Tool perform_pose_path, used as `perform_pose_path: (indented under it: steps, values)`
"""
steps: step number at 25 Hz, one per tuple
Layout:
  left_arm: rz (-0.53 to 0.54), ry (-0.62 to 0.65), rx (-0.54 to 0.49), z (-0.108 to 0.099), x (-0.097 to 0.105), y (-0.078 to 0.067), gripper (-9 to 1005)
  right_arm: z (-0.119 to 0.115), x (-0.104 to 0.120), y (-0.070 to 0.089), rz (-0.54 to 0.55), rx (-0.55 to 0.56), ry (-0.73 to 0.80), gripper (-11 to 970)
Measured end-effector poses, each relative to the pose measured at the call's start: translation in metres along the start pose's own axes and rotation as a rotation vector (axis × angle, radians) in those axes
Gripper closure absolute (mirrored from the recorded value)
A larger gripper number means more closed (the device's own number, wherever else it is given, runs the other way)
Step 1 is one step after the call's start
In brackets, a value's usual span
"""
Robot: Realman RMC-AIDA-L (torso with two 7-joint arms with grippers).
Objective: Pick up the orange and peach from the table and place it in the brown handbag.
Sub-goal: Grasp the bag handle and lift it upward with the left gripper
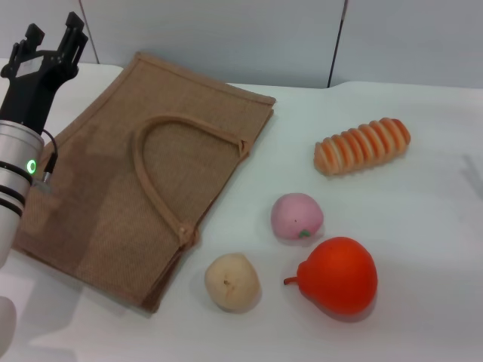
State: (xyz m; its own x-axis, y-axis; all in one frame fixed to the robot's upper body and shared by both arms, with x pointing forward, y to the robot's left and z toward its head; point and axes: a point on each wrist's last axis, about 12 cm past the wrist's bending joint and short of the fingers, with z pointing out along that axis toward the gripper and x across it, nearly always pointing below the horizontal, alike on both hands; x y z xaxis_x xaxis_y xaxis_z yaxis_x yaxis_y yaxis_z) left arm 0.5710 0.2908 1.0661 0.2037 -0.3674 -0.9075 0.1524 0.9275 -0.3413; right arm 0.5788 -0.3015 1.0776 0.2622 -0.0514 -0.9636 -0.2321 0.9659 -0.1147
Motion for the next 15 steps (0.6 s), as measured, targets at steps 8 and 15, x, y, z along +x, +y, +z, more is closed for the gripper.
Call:
perform_pose_path:
  steps: [8, 15]
  values:
    - [0.000, 0.000, 0.000, 0.0000, 0.0000, 0.0000, 226, 0.0000, 0.0002, -0.0001, 0.000, 0.000, 0.002, 98]
    - [-0.065, 0.042, 0.027, 0.0020, 0.0020, 0.0003, 226, -0.0006, 0.0007, -0.0004, 0.000, 0.002, 0.005, 98]
